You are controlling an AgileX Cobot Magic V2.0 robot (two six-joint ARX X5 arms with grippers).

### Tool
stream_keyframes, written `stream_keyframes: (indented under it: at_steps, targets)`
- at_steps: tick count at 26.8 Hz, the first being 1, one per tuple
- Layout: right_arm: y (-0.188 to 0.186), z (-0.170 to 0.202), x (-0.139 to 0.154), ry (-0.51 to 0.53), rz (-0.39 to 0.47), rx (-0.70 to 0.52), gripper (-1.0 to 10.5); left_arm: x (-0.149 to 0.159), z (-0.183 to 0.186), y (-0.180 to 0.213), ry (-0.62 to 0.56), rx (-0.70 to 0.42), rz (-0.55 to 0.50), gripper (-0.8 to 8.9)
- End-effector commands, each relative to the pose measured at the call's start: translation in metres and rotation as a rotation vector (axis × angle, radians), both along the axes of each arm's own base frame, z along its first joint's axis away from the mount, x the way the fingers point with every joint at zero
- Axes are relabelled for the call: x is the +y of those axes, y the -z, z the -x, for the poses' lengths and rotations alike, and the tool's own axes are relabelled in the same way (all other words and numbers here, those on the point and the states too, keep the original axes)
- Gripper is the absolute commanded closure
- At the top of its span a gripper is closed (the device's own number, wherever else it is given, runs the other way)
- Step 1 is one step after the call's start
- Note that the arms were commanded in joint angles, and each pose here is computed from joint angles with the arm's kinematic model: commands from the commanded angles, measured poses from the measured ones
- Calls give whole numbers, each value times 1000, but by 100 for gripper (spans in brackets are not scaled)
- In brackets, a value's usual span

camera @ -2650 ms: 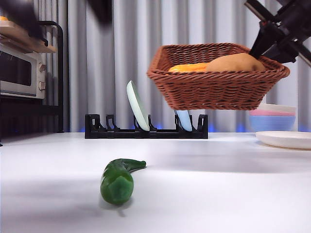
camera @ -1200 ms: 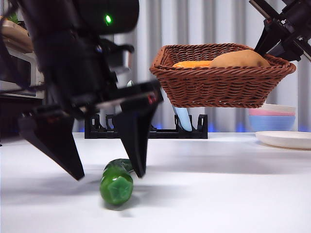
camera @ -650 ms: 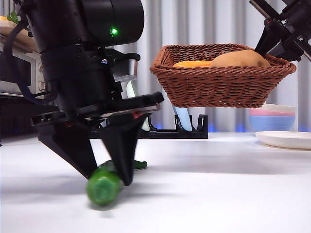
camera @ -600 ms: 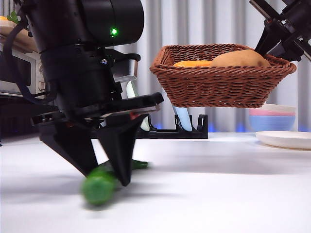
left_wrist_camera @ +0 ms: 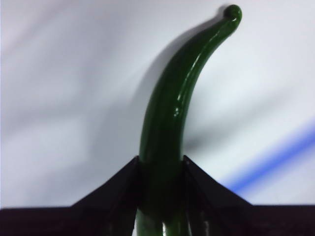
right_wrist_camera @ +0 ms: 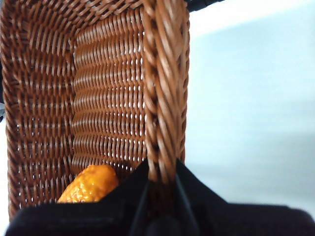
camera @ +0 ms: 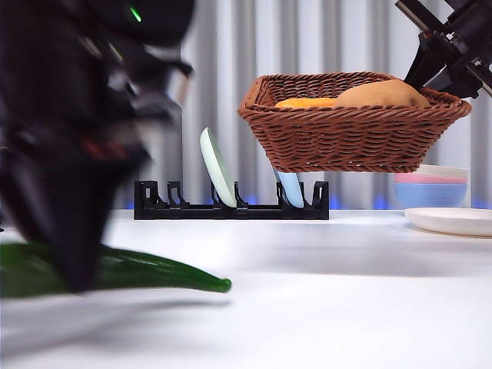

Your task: Pick up the basket,pick up the corn from the table,pick up the potato from the table,pick up the cucumber from the table,put all items into the basket

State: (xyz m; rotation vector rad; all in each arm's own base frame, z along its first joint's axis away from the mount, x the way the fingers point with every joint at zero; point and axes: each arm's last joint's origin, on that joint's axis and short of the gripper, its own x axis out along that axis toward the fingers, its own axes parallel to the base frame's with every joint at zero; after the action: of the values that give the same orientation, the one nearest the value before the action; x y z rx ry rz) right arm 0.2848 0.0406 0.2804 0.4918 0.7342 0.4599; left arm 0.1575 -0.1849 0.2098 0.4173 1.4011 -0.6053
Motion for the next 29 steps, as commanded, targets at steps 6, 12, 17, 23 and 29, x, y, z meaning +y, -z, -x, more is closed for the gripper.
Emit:
stream_keyframes:
  at_steps: [6,12,17,23,29]
  targets:
    - [-7,1,5,-18,-18,-25,962,36,54,-84,310,-99,457,822]
    - [-4,6,20,-71,-10,12,962,53,58,-159,111,-618,750,822]
    - [-2,13,42,-159,8,28,962,46,44,-190,-64,-930,882,822]
    - [-1,23,70,-267,15,32,962,14,15,-175,-110,-939,791,822]
    - [-1,35,94,-359,18,35,962,-15,-25,-143,-105,-787,510,822]
